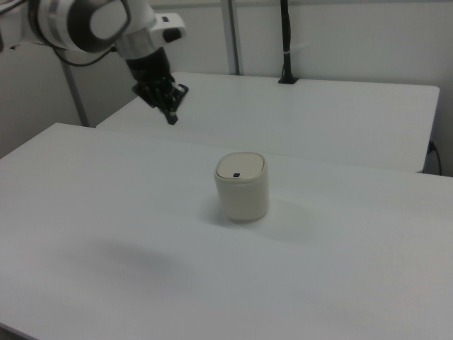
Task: Open the trash bin
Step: 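Move the gripper down over the cream bin's lid slot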
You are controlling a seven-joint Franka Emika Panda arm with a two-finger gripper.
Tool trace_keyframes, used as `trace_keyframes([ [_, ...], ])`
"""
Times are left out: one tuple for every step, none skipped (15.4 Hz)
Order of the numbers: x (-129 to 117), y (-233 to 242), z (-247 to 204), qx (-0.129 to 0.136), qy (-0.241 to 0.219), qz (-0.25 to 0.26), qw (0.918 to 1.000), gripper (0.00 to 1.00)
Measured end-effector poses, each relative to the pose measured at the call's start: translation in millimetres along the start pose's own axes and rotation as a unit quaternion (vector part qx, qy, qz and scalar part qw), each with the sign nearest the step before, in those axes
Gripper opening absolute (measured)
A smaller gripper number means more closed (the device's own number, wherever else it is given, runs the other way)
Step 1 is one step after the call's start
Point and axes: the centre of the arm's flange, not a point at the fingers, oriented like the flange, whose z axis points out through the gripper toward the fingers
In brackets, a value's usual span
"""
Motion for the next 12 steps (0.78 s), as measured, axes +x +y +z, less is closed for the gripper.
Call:
trace_keyframes([
  [5.4, 8.1, 3.7, 0.006, 0.017, 0.011, 0.9998, 0.01],
  [11.0, 16.7, 8.0, 0.012, 0.035, 0.026, 0.999, 0.01],
  [16.4, 24.2, 12.7, 0.014, 0.051, 0.042, 0.9977, 0.01],
  [21.7, 30.2, 19.1, 0.014, 0.064, 0.059, 0.9961, 0.01],
  [26.9, 34.0, 27.2, 0.012, 0.075, 0.075, 0.9943, 0.01],
  [32.0, 36.2, 37.3, 0.011, 0.083, 0.088, 0.9926, 0.01],
  [36.8, 37.7, 49.8, 0.009, 0.09, 0.098, 0.9912, 0.01],
  [40.9, 39.1, 63.3, 0.008, 0.093, 0.104, 0.9902, 0.01],
  [44.1, 40.4, 77.5, 0.006, 0.093, 0.108, 0.9898, 0.01],
  [46.7, 41.5, 90.9, 0.005, 0.091, 0.109, 0.9898, 0.01],
  [49.0, 42.4, 103.8, 0.003, 0.09, 0.11, 0.9898, 0.01],
  [50.9, 43.3, 115.0, 0.002, 0.089, 0.111, 0.9898, 0.01],
])
